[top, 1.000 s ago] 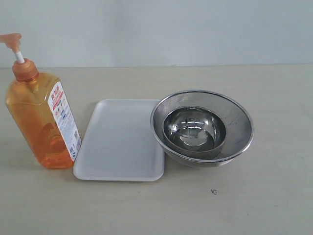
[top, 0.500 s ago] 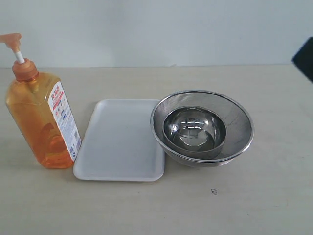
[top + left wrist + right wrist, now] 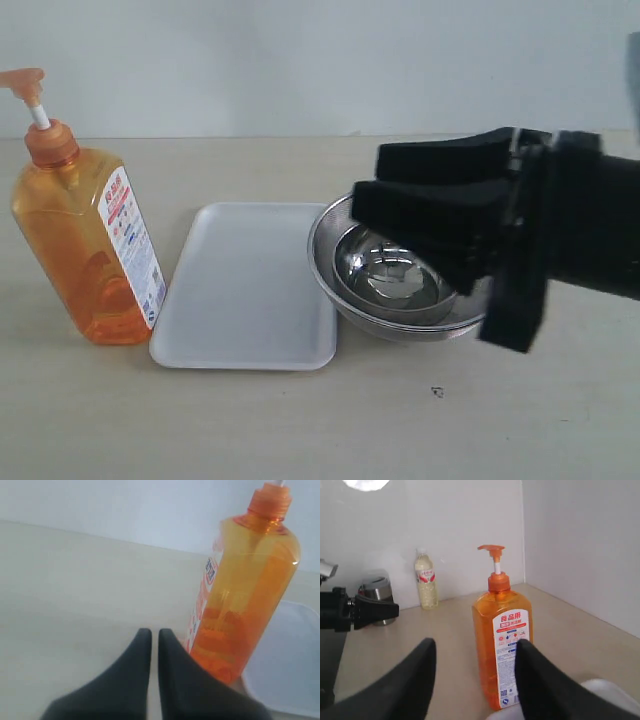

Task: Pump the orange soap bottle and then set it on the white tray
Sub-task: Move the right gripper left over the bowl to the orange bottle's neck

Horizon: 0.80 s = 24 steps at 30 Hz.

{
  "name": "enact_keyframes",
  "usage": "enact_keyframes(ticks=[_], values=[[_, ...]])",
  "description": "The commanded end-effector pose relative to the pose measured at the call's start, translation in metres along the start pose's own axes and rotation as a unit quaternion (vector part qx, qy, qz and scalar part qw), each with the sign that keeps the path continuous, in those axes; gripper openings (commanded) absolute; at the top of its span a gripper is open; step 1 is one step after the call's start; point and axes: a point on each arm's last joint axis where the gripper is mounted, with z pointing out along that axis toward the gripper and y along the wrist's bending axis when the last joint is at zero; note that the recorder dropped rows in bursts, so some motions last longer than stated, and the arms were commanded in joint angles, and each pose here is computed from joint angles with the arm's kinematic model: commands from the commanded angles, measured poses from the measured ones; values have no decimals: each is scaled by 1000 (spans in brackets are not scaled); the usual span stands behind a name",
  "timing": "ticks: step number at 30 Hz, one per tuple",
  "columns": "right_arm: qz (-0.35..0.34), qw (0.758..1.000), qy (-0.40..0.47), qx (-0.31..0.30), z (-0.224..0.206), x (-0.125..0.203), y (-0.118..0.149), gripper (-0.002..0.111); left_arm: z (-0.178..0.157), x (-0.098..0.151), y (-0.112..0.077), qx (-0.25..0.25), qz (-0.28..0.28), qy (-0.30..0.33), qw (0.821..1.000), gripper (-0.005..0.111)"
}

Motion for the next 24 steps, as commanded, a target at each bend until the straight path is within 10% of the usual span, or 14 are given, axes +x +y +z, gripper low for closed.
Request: enact_keyframes(ticks=[1,24], values=[[-91,996,24,-3,47,2,7,60,0,0,0,-1,4,-2,1000,5],[-2,999,-46,17,208,25,-35,64,0,0,0,-1,4,-2,1000,5]])
